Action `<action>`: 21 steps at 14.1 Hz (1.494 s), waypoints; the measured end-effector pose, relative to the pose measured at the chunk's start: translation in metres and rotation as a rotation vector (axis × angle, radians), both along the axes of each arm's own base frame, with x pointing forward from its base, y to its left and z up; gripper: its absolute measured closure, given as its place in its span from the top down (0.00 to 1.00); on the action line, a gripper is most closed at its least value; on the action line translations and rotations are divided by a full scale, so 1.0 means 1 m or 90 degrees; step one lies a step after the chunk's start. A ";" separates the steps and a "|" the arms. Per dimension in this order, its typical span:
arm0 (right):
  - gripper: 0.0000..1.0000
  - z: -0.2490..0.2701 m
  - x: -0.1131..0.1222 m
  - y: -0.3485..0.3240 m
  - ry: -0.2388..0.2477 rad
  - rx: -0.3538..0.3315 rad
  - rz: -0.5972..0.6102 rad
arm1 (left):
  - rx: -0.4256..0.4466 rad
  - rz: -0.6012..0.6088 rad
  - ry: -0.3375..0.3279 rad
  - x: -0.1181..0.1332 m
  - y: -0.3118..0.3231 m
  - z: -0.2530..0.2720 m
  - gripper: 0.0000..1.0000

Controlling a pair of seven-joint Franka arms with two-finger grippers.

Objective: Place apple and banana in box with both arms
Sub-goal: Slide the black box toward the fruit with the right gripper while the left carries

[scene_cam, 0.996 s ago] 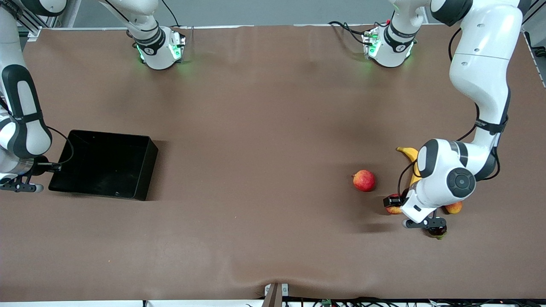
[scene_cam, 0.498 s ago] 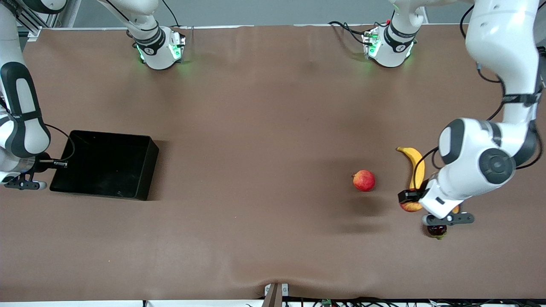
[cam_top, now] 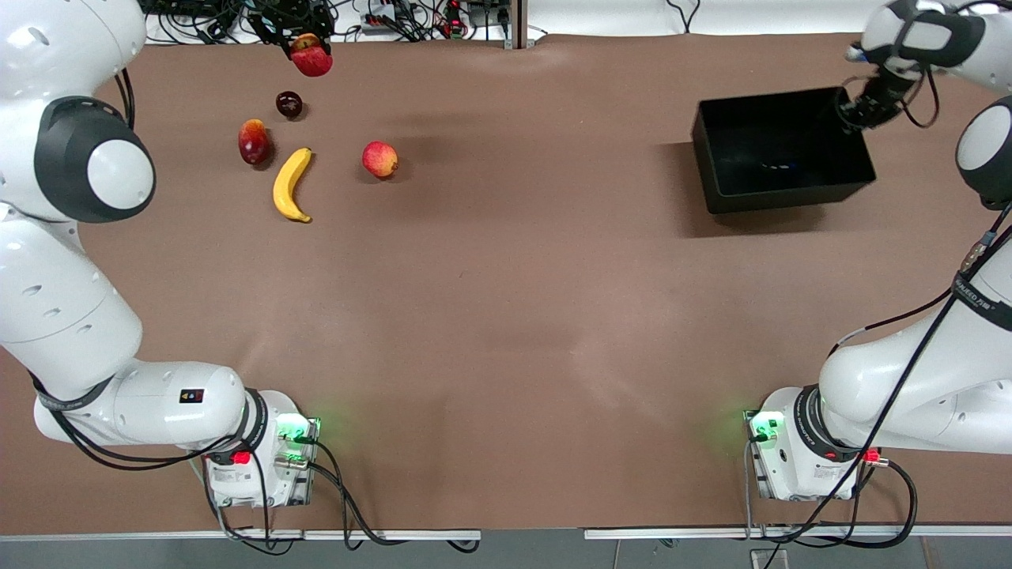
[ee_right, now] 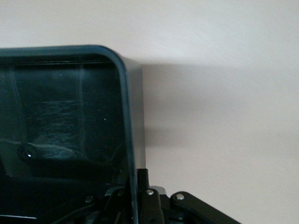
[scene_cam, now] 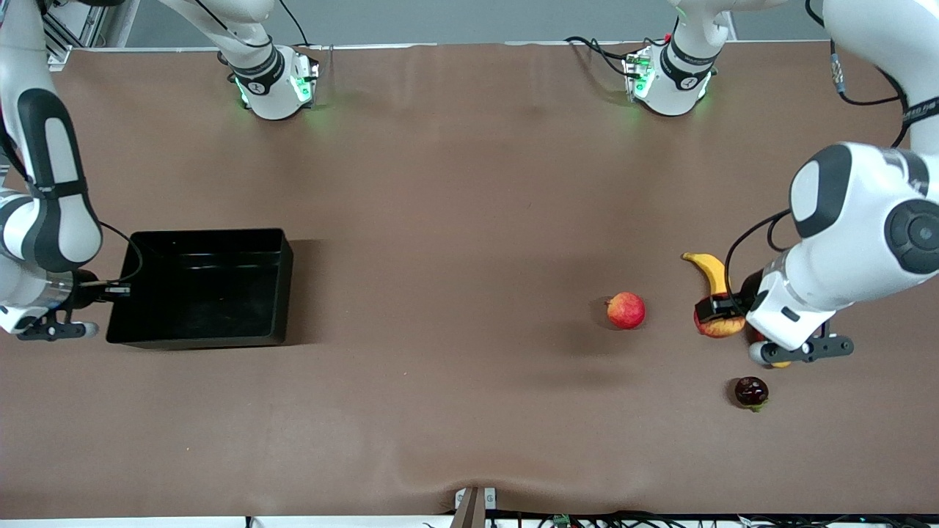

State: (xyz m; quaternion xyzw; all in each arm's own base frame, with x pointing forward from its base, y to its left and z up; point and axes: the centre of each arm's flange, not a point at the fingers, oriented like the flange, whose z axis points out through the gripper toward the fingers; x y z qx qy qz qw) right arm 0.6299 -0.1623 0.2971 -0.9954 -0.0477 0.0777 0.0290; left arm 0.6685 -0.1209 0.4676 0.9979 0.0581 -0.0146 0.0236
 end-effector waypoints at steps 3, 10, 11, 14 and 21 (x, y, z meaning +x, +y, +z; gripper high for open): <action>0.04 0.034 0.026 0.097 -0.017 0.065 0.044 | 0.006 0.035 0.019 -0.021 -0.018 0.031 0.74; 0.04 0.020 0.010 0.328 0.042 0.092 -0.043 | 0.031 0.054 0.049 -0.062 -0.023 0.082 0.74; 0.04 0.014 0.001 0.367 0.043 0.082 -0.060 | 0.032 0.054 0.048 -0.064 -0.023 0.084 0.74; 0.04 -0.014 -0.027 0.464 0.024 0.063 -0.096 | 0.037 0.049 0.061 -0.068 -0.027 0.065 0.74; 0.08 -0.066 -0.099 0.600 -0.012 0.061 -0.085 | 0.040 0.039 0.066 -0.091 -0.062 -0.004 0.74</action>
